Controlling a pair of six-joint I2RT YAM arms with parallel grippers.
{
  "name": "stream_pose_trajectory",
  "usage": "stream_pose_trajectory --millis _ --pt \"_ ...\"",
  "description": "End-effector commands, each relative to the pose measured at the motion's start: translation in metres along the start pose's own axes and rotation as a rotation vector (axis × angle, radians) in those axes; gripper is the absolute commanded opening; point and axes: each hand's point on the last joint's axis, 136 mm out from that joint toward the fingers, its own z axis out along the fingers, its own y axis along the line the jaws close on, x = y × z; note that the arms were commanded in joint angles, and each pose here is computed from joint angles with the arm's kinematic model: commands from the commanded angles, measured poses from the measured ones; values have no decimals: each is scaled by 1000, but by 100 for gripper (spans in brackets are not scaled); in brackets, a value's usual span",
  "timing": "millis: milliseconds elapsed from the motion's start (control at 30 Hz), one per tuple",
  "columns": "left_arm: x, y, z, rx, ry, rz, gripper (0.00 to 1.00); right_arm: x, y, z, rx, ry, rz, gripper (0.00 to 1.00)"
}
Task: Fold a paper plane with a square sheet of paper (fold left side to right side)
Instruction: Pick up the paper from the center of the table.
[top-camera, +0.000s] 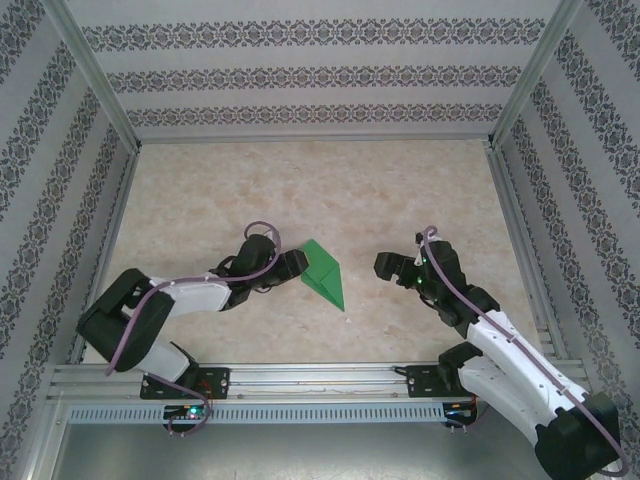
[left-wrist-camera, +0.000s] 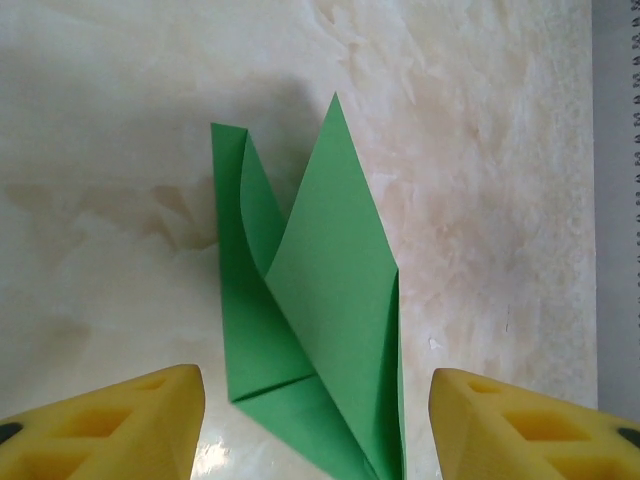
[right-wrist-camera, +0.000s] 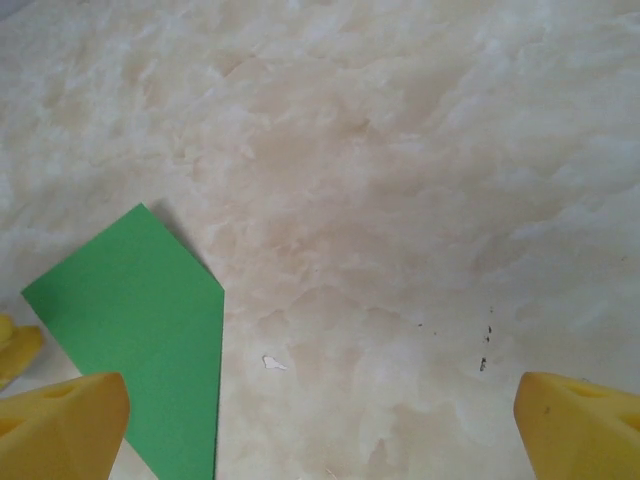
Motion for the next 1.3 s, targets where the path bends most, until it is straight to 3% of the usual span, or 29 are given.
stream_pose_trajectory --millis 0,200,367,433,800,1067,1267 --pt "-15 -31 9 107 -50 -14 55 8 1 0 -40 28 19 98" --pt "-21 -24 22 72 -68 5 33 10 3 -3 -91 46 22 98" --pt "-19 -19 24 80 -51 7 6 12 14 -3 -202 83 35 98" --pt "-17 -21 21 92 -44 24 1 11 19 -3 -255 100 44 98" --pt "-1 -45 -30 278 71 254 0 16 66 1 -591 216 10 98" --pt "15 -73 -79 491 86 418 0 52 111 23 -793 387 -155 93" --pt "25 -78 -94 552 94 451 0 70 137 40 -903 457 -218 92"
